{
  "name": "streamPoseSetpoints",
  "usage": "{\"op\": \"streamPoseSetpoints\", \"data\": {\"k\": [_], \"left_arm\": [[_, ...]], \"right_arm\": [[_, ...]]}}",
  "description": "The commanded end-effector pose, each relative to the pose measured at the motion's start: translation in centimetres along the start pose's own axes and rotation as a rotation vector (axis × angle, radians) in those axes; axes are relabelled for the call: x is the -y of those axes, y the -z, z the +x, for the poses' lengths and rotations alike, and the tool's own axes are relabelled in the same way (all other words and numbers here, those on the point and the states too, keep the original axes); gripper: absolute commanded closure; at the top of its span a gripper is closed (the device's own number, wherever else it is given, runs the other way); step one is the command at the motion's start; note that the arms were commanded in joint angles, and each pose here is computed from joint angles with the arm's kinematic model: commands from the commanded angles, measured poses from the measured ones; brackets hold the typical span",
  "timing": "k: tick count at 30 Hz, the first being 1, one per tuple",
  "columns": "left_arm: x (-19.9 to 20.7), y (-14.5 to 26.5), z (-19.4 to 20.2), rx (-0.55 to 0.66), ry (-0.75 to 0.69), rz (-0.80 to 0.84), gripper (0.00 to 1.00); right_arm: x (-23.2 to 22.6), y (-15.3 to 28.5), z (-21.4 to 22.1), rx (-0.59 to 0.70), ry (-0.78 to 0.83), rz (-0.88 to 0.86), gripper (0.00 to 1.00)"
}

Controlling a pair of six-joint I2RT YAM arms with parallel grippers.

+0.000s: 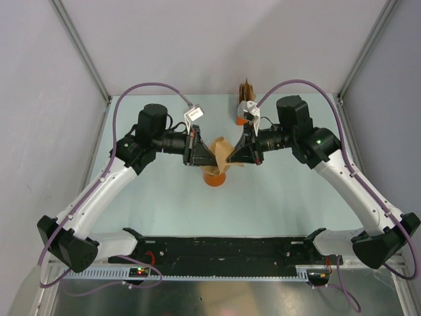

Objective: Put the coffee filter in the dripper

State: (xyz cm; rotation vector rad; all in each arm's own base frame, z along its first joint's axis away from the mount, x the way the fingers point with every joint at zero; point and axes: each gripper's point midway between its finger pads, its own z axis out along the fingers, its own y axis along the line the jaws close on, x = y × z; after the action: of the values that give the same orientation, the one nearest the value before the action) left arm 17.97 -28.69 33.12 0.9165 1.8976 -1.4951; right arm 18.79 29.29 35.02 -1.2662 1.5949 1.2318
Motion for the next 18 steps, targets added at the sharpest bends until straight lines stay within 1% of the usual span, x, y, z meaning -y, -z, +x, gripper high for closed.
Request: {"op": "streamPoseSetpoints", "data": {"k": [1, 2, 4, 6, 8, 12, 14, 18], "left_arm": [[1.2, 0.5, -1.7, 0.035, -0.063, 0.021, 0.73], [1.2, 0.7, -1.9, 0.044, -0.075, 0.015, 0.60], [1.1, 1.9, -2.8, 0.086, -0.120, -0.022, 0.41], [1.2, 3.6, -4.1, 0.143, -0.192, -0.070, 0.29], [1.5, 5.4, -5.0, 0.194, -0.261, -0.116, 0.23], [3.2, 8.3, -5.8, 0.264, -0.393, -0.162, 0.18], [4.0, 8.8, -5.3, 0.264, -0.432, -0.137, 0.17], [5.4, 8.3, -3.7, 0.226, -0.483, -0.049, 0.15]], "right_arm": [[0.0, 0.4, -1.5, 0.055, 0.019, -0.005, 1.00], [0.1, 0.5, -1.7, 0.065, 0.012, -0.009, 1.00], [0.2, 0.8, -1.9, 0.086, -0.020, -0.020, 1.00], [0.3, 1.1, -2.2, 0.108, -0.050, -0.032, 1.00], [0.3, 1.3, -2.2, 0.124, -0.095, -0.043, 1.00], [0.9, 1.4, -2.5, 0.160, -0.185, -0.052, 1.00], [1.0, 1.3, -2.6, 0.175, -0.245, -0.066, 1.00], [1.0, 1.1, -2.8, 0.202, -0.340, -0.100, 1.00]]}}
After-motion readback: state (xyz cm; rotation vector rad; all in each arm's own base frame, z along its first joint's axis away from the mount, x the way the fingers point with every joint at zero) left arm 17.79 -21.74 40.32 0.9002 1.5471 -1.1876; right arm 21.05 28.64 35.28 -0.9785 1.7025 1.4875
